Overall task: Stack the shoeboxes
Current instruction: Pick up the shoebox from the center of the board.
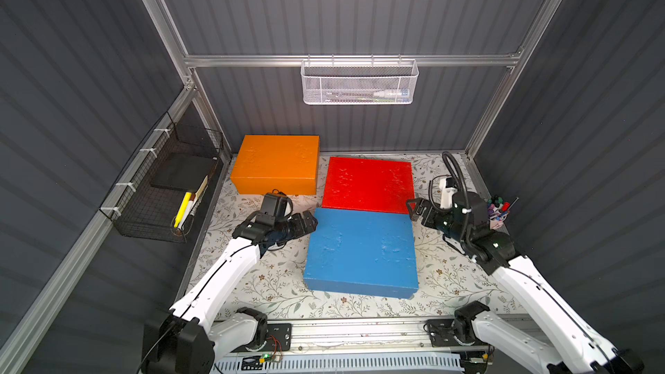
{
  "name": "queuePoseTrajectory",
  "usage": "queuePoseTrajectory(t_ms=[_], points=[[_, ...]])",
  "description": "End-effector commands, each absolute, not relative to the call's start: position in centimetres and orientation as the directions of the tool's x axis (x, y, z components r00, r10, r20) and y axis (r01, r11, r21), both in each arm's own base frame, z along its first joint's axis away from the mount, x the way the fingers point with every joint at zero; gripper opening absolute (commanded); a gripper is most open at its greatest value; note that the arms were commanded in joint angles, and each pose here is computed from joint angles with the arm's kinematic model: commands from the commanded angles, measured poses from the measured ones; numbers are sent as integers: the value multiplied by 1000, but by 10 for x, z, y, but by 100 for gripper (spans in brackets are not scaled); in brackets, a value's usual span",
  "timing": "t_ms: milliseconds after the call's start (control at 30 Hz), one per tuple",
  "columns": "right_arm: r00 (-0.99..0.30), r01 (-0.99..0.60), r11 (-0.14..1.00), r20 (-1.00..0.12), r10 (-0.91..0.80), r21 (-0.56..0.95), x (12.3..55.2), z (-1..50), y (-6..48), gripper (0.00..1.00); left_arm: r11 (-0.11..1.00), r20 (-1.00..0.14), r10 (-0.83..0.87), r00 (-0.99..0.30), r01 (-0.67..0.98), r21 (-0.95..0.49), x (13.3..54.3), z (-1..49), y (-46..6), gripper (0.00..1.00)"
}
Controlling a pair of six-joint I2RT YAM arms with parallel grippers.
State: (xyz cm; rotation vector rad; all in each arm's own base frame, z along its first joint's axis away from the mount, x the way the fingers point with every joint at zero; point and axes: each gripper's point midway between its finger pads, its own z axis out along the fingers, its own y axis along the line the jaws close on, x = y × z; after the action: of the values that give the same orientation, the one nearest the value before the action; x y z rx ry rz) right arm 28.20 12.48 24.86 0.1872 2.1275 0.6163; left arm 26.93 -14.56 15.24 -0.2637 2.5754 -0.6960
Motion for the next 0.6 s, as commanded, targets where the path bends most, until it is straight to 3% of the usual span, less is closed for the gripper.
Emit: queuePoseTrajectory(t_ms=[0, 267, 567], points=[[-635, -82, 864, -695, 339, 496, 258, 228, 129, 99, 865, -268, -309, -912, -153, -478, 236, 123, -134, 99], [-680, -96, 853, -660, 319, 512, 230, 182, 145, 99, 803, -254, -255, -933, -58, -593, 196, 94, -145, 99], [-744, -44, 854, -587, 319, 518, 222, 148, 149, 99, 731, -219, -234, -947, -23, -682, 209, 94, -170, 99]])
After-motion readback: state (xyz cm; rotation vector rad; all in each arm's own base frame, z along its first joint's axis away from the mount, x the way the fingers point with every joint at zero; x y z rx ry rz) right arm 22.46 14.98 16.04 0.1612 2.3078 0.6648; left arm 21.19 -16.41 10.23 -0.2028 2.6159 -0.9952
